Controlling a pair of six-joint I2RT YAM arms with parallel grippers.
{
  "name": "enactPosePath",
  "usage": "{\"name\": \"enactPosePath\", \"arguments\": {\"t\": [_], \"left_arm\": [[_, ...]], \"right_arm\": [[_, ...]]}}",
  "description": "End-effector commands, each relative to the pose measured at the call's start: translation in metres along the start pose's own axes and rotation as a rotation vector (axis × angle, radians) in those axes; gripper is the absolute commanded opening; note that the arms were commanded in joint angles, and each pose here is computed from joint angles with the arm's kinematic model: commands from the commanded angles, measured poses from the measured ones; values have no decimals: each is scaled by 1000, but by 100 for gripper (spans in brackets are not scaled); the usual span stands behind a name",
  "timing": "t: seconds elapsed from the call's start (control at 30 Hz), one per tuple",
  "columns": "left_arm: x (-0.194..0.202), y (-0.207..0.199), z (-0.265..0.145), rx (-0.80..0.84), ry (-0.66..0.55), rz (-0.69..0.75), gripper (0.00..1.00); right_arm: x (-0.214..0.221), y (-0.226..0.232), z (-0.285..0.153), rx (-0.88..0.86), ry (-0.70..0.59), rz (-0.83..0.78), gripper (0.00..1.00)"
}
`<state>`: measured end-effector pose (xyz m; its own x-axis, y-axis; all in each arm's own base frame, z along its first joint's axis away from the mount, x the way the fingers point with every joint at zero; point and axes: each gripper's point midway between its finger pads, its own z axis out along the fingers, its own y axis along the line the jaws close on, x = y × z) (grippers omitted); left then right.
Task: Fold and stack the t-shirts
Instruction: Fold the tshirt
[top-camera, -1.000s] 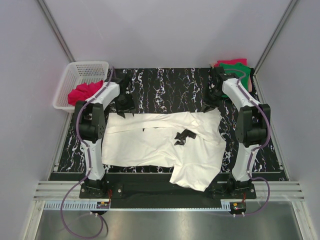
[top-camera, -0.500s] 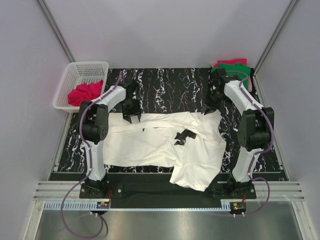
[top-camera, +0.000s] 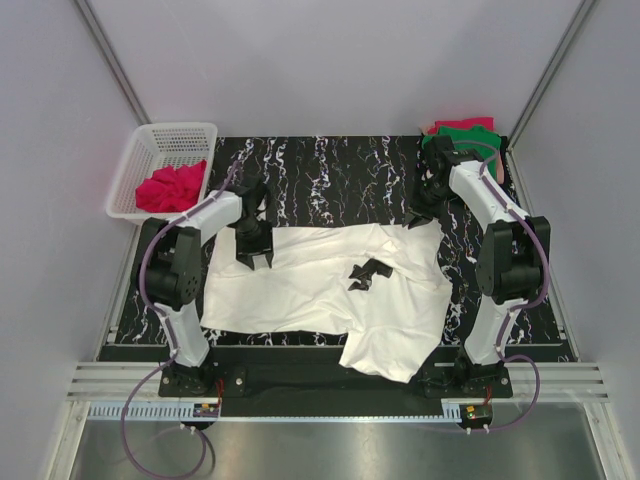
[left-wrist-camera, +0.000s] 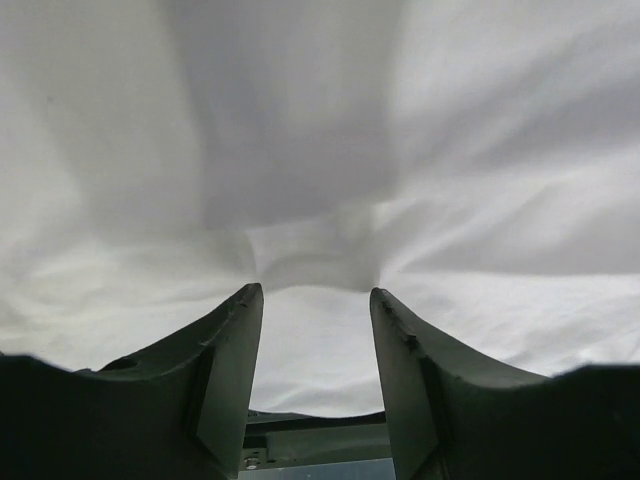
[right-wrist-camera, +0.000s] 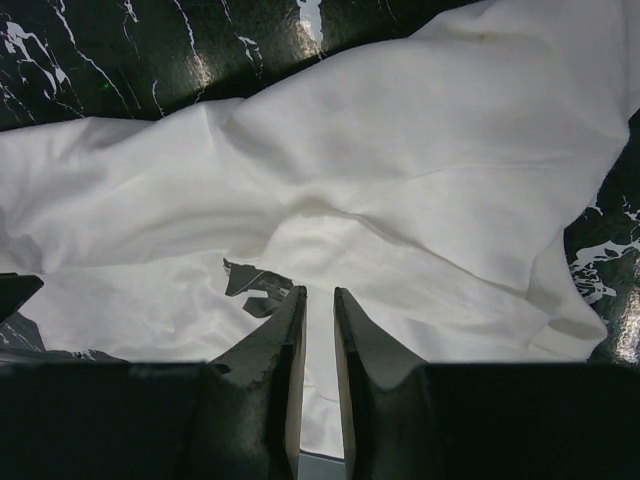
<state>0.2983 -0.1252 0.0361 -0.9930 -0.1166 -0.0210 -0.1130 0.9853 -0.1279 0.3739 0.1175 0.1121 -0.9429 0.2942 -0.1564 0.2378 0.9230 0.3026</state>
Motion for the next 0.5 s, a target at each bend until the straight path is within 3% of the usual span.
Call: {"name": "enactPosePath", "arguments": {"t": [0.0,0.2,0.47], "left_arm": [[2,1,-25,20,-86,35,52],[-21,-8,-42,36,-166,37,52],[-81,-70,-33,143,-190,56,51]], "right_arm": [[-2,13,-26,-35,-59,-13,23],[0,12,-32,-27,-68,-13,23],[-4,14,-30,-36,-68,-34,22]]}}
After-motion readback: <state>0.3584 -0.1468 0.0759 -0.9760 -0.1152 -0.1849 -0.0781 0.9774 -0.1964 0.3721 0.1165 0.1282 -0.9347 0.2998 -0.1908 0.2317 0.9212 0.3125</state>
